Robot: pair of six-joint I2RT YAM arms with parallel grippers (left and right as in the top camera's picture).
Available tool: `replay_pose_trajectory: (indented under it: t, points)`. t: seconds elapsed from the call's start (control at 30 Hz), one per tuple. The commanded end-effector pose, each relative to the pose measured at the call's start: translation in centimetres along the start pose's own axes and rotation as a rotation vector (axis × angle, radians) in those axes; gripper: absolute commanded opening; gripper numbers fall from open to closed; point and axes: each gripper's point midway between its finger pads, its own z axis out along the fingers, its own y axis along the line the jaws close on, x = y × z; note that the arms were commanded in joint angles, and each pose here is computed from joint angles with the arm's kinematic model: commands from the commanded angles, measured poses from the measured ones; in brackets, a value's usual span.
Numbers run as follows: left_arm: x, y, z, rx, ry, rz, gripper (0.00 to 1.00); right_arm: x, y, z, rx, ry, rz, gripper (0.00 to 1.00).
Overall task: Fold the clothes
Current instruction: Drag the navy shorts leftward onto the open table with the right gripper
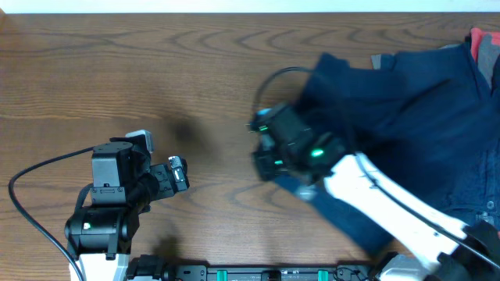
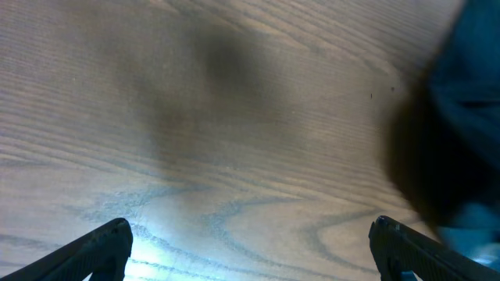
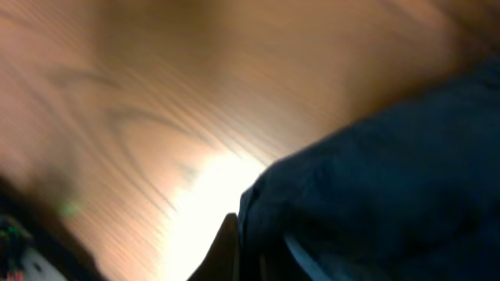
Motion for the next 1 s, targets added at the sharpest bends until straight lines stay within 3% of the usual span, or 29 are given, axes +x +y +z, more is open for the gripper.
replay_pose_trajectory:
  t: [0.0,0.07,0.1,0.27,0.3,0.47,0.6,0.73,0.97]
  points:
    - [-0.5,-0.2,-0.4,0.008,-0.016,-0.009,0.98,-0.9,4.0,2.6,-0.098,-0.039,-0.008,0.06]
    - [-0.6,-0.2,-0.4,0.008,-0.018,-0.008,0.98,-1.9,5.5,4.1,-0.135,-0.085,-0.022,0.12]
    - [-0.6,-0.2,-0.4,0.009,-0.019,-0.008,0.98,-2.3,6.0,4.7,-0.148,-0.105,-0.032,0.22]
    - [-0.6,-0.3,-0.4,0.009,-0.019,-0.008,0.98,-2.9,5.4,5.5,-0.144,-0.117,-0.005,0.96]
    - [-0.6,-0.3,-0.4,0.009,-0.019,-0.008,0.98,-2.9,4.9,5.2,-0.135,-0.111,0.004,0.99]
    - [-0.7,-0.3,-0.3,0.012,-0.023,-0.047,0.98,-2.4,0.4,2.5,-0.038,-0.071,0.088,0.99]
    - [-0.9,-1.5,0.5,0.082,0.004,-0.078,0.98,-1.4,-6.5,-1.7,0.179,-0.062,0.219,0.99]
    - [-1.0,-2.2,2.3,0.121,0.064,-0.133,0.98,1.2,-12.6,-6.5,0.374,-0.030,0.382,0.99]
    - [-0.6,-3.1,7.7,0.181,0.228,-0.211,0.98,6.1,-17.4,-11.2,0.489,0.077,0.570,0.99]
